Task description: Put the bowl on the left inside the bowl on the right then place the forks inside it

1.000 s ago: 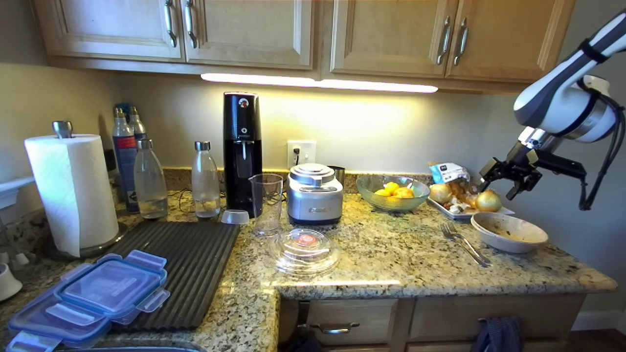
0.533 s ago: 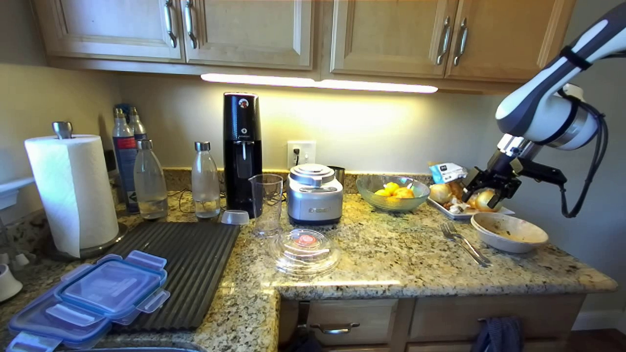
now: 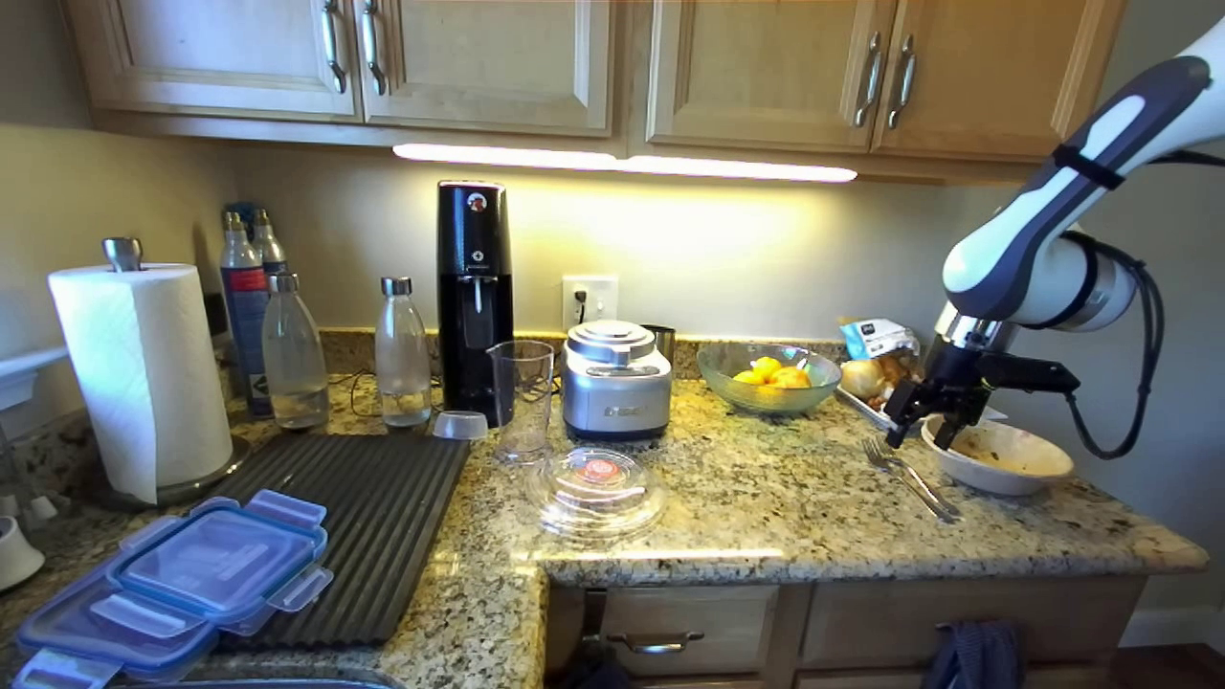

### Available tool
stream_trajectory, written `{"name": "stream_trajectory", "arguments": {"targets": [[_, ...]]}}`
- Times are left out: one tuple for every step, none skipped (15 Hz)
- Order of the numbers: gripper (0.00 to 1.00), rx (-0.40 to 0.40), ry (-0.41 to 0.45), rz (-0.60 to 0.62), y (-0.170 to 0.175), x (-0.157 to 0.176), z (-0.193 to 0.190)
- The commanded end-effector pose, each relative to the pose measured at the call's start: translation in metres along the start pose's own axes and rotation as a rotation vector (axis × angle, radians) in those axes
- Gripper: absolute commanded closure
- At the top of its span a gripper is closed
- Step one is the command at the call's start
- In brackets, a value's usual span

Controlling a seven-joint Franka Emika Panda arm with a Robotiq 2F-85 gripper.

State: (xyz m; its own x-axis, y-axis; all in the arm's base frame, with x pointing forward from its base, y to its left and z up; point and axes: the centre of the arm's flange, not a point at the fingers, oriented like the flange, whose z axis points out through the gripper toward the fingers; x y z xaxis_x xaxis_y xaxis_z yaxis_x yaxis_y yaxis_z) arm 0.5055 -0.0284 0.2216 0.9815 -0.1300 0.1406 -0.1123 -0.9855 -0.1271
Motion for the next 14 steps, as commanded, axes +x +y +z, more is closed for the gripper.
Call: {"name": "stream_trajectory", "arguments": {"targets": [[0.00,-0.056,-0.021,-0.019,-0.019,0.006,0.020],[0.00,-0.065,-0.019,-0.018,-0.023,0.008,0.026],[0.00,-0.064,-0.022,-0.020,-0.025,0.009,0.030],[0.00,-0.063,-0.007,-0.019,-0.026,0.009,0.030],[0.00,-0.055,0.008,-0.023,-0.024,0.010,0.027],[0.00,-0.046,-0.027,-0.032,-0.022,0.007,0.029],[0.00,-0.046,-0.019,-0.033,-0.023,0.009,0.029],[0.00,-0.045,-0.015,-0.033,-0.023,0.011,0.029],[0.00,-0.045,-0.014,-0.034,-0.024,0.011,0.028],[0.00,-0.045,-0.013,-0.034,-0.024,0.012,0.028],[0.00,-0.045,-0.014,-0.017,-0.023,0.012,0.032],[0.00,-0.041,-0.016,-0.013,-0.023,0.016,0.039],[0.00,-0.042,-0.018,-0.012,-0.023,0.018,0.042],[0.00,-0.046,-0.026,-0.018,-0.021,0.021,0.047]]}}
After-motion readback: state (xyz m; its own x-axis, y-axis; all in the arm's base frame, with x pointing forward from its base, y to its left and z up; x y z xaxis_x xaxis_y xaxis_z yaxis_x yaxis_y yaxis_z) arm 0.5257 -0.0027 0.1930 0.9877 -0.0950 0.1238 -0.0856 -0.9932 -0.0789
